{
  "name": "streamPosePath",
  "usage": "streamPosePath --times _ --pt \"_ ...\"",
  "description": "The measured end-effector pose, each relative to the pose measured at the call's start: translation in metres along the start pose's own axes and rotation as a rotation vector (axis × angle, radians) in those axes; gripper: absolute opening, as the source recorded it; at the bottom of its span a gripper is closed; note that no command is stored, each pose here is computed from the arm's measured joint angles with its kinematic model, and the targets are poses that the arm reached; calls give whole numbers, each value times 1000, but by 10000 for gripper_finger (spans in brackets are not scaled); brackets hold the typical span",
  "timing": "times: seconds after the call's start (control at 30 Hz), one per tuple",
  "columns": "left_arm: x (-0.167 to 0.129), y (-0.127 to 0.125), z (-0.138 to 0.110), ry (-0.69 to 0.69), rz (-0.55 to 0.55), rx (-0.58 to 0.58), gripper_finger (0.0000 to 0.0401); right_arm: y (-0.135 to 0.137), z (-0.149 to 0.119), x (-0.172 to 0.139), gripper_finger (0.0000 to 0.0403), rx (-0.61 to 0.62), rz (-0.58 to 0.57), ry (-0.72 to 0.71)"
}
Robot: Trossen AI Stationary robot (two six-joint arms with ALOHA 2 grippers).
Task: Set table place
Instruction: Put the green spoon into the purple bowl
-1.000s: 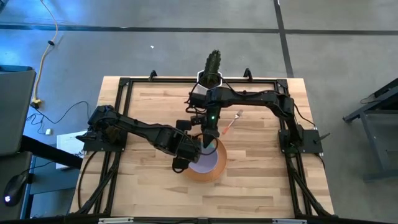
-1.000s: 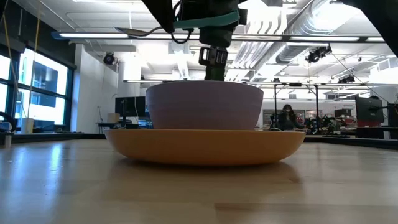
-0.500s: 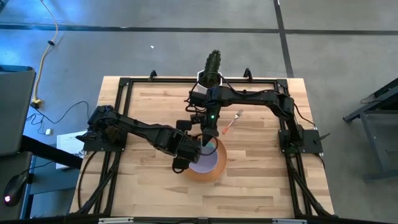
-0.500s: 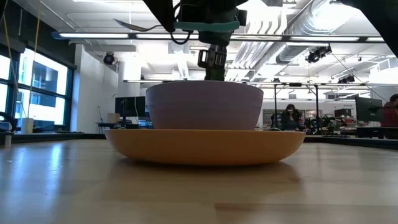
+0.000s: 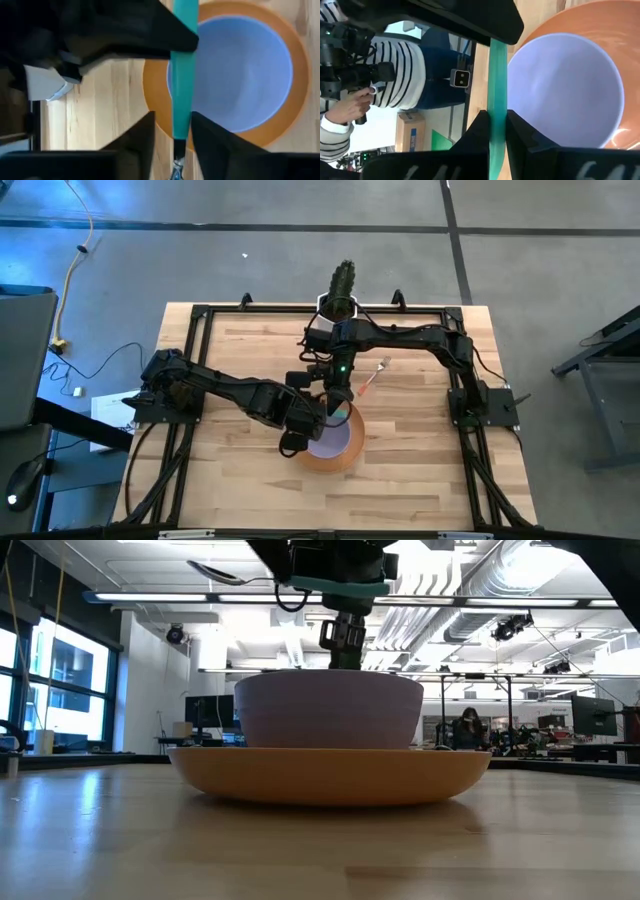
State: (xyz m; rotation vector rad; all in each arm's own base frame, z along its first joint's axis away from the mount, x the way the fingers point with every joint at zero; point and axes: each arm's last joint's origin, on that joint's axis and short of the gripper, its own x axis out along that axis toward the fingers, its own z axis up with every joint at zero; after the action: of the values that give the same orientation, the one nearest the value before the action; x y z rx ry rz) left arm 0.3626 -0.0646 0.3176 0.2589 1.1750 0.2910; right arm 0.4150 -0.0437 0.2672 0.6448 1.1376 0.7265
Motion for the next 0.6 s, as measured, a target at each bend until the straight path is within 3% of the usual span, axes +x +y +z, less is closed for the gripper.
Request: streamPosePath --times 0.2,0.33,0.5,0.6 --pt "-20 8 7 -44 -5 -20 200 -1 -2 0 3 10 -24 13" --pt "-37 17 3 0 9 -39 242 -1 -9 -2 3 53 -40 63" --pt "-56 30 -7 74 97 -117 254 1 -29 -4 3 181 -162 239" --pt "-62 33 -8 52 101 -146 246 4 -34 -3 3 232 -212 297"
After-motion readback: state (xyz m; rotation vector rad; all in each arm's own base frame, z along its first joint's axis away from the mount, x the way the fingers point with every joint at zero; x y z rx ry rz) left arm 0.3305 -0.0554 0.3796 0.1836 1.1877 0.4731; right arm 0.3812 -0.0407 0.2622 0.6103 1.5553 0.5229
